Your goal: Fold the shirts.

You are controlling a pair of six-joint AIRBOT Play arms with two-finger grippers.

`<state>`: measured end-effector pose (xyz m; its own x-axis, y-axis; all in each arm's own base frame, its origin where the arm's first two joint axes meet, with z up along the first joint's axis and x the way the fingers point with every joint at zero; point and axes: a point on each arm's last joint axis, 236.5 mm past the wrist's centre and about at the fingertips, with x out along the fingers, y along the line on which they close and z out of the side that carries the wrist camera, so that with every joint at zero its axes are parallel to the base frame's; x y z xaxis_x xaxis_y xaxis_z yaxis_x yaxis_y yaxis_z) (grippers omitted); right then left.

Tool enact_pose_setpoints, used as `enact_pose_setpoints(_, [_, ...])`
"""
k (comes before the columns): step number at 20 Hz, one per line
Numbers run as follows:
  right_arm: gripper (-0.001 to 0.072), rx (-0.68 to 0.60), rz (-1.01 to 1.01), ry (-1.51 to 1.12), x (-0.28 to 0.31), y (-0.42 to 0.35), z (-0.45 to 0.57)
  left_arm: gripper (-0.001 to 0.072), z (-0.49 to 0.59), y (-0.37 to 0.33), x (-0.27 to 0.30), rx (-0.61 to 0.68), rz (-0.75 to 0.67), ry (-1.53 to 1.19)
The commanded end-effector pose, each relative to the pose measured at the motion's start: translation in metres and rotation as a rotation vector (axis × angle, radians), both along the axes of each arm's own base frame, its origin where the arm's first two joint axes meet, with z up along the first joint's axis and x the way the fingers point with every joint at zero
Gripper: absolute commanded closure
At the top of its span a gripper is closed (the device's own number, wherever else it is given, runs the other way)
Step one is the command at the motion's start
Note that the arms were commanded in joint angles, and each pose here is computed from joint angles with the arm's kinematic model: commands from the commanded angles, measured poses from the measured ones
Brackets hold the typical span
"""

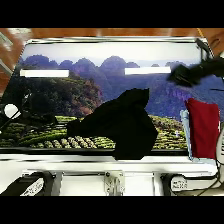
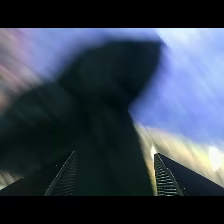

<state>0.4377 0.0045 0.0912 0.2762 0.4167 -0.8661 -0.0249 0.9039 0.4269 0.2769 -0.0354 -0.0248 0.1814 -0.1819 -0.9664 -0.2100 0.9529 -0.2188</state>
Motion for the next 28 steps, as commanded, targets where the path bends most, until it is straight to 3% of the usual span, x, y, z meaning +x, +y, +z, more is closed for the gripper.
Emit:
enact_pose_setpoints(1, [0.0106,-0.036,-0.064,0.245,-0.088,-0.043,-0.029,0.0027,-0.014,-0.043,-0.033,-0.176,-0.052,0.109])
enact_pose_setpoints(3, [0.0043,0.019,-0.101,0.263,-0.116,-0.031,-0.062,0.0028,-0.041,-0.088,-0.046,-0.287,-0.041,0.105])
enact_pose_setpoints(5, [0.0035,0.063,-0.082,0.32,-0.151,-0.011,-0.094,0.0028,-0.059,-0.114,-0.052,-0.321,-0.024,0.086])
enact_pose_setpoints(14, [0.0035,0.127,-0.066,0.415,-0.195,0.013,-0.146,0.0044,-0.089,-0.138,-0.007,-0.284,0.098,-0.072])
enact_pose_setpoints(15, [0.0035,0.135,-0.035,0.43,-0.201,0.018,-0.146,0.0082,-0.091,-0.137,-0.002,-0.279,0.109,-0.087])
enact_pose_setpoints(18, [0.0035,0.136,0.021,0.487,-0.223,0.038,-0.164,0.052,-0.097,-0.135,0.001,-0.269,0.116,-0.09])
enact_pose_setpoints(20, [0.0035,0.119,0.026,0.5,-0.231,0.05,-0.18,0.0657,-0.094,-0.136,-0.001,-0.269,0.085,-0.092])
enact_pose_setpoints(24, [0.0036,0.102,0.014,0.528,-0.24,0.069,-0.193,0.0665,-0.077,-0.144,-0.007,-0.272,-0.044,-0.101])
enact_pose_setpoints(28, [0.0036,0.054,0.002,0.519,-0.235,0.081,-0.208,0.0665,-0.056,-0.146,-0.008,-0.284,-0.078,-0.149])
